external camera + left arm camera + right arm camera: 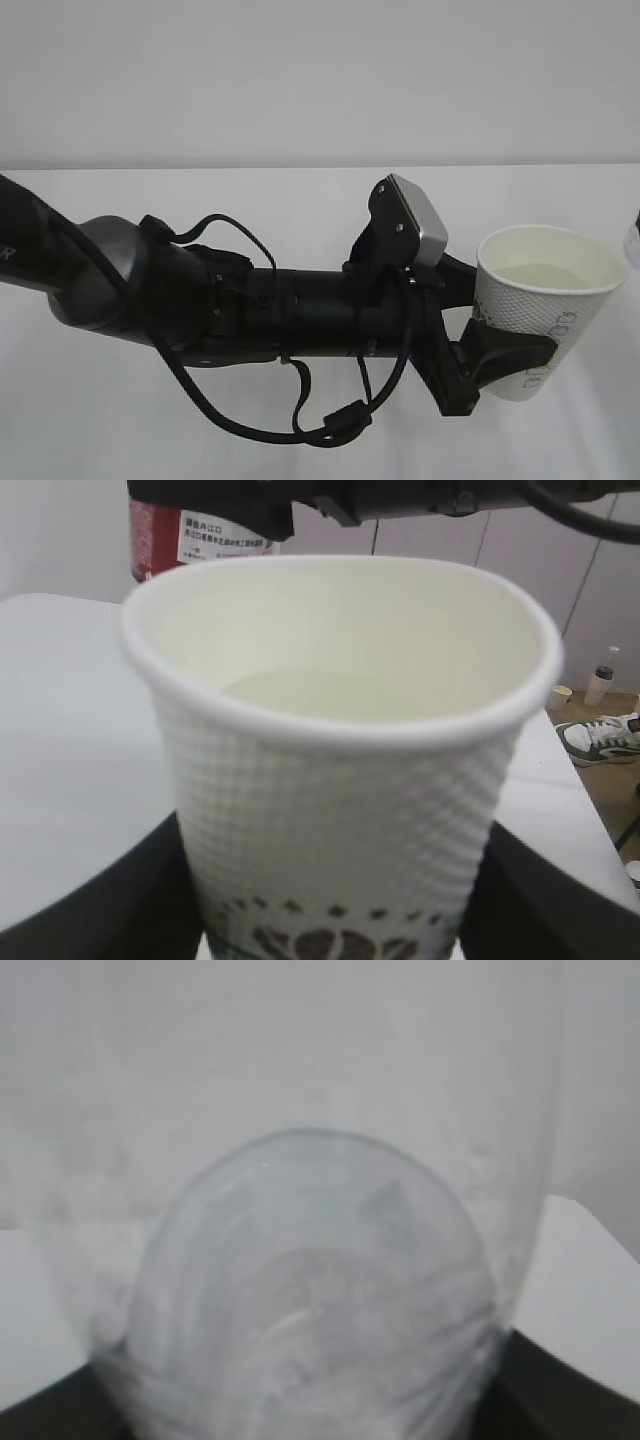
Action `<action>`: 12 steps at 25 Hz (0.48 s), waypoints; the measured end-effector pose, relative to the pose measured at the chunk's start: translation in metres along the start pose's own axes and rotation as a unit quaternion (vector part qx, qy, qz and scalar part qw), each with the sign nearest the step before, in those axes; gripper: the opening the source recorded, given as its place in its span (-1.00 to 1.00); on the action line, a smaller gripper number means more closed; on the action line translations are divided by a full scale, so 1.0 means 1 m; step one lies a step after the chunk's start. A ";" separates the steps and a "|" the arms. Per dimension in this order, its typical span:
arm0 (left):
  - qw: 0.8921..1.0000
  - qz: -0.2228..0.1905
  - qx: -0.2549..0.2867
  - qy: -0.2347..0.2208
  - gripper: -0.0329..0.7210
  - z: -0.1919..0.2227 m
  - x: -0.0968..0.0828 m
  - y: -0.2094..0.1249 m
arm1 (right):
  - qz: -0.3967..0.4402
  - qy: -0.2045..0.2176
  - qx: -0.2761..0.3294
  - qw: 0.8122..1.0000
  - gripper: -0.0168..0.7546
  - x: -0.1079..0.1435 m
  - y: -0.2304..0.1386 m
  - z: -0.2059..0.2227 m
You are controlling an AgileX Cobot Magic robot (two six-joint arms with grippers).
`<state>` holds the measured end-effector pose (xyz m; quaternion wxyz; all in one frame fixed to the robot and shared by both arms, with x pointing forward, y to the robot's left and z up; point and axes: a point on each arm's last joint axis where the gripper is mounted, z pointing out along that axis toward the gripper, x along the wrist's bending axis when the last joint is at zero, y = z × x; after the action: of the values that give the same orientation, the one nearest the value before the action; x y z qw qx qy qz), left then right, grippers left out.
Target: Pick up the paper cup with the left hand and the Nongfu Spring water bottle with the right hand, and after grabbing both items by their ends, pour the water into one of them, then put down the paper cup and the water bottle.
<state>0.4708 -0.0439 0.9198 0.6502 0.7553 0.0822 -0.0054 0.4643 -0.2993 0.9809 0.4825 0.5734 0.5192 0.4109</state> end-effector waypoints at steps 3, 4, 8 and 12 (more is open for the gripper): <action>1.000 0.000 0.000 0.000 0.42 0.000 0.000 0.000 | -0.018 0.021 -0.002 1.000 0.21 0.005 -0.005 0.005; 1.000 0.000 0.000 0.000 0.42 0.000 0.000 0.000 | -0.023 0.027 -0.002 0.999 0.21 0.006 -0.007 0.008; 1.000 0.000 0.000 0.000 0.42 0.000 0.000 0.000 | -0.010 0.034 0.003 0.999 0.21 0.009 -0.013 0.013; 1.000 0.000 0.000 0.000 0.42 0.000 0.000 0.000 | -0.015 0.041 0.008 0.999 0.21 0.011 -0.019 0.017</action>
<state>0.4708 -0.0439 0.9198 0.6502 0.7553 0.0822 -0.0054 0.4782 -0.2907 0.9588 0.4626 0.5518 0.5504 0.4227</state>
